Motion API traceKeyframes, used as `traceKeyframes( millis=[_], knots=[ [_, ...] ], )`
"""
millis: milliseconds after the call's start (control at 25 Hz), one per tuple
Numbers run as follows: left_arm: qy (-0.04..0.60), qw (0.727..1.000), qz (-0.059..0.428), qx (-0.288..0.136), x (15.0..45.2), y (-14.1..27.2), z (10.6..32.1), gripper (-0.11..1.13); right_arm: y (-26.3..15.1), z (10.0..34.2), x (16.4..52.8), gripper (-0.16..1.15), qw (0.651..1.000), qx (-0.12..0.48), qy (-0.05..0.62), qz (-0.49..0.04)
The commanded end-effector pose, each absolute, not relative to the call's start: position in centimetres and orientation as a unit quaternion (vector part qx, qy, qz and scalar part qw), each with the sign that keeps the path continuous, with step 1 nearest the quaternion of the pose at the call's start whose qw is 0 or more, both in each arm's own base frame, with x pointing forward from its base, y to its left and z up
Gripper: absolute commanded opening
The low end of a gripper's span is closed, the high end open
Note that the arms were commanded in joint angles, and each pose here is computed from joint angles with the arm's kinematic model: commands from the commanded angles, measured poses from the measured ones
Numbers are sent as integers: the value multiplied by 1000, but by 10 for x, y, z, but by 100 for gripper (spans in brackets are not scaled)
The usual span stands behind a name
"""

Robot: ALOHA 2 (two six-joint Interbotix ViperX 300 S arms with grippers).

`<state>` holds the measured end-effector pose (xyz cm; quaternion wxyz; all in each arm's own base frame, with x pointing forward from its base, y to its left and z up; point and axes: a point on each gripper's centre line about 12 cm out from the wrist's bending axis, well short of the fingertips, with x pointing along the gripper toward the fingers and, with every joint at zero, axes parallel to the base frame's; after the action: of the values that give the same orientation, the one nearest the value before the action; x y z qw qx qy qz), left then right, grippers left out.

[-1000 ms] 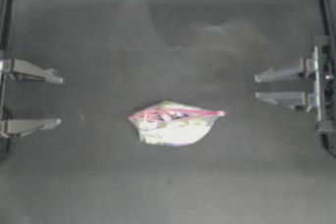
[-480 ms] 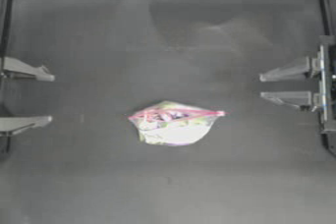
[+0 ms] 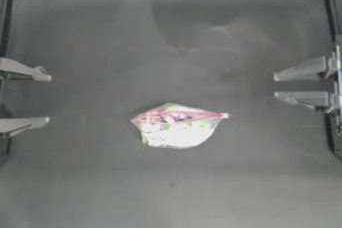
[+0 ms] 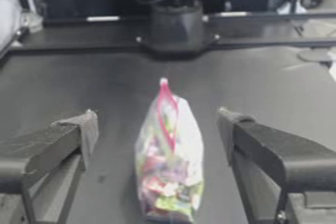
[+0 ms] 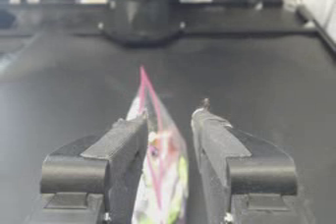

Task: Put candy in bag

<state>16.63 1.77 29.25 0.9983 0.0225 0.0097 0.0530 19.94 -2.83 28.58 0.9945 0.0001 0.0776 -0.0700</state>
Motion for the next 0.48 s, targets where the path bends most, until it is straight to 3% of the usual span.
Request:
traceKeyframes(
  millis=[40,480],
  knots=[
    [-4,998,57,25,164,19,300,101,-28,290,199,73,995,2,67,-70],
    [-5,998,64,26,158,20,302,101,-28,293,195,73,996,0,60,-72]
  ],
)
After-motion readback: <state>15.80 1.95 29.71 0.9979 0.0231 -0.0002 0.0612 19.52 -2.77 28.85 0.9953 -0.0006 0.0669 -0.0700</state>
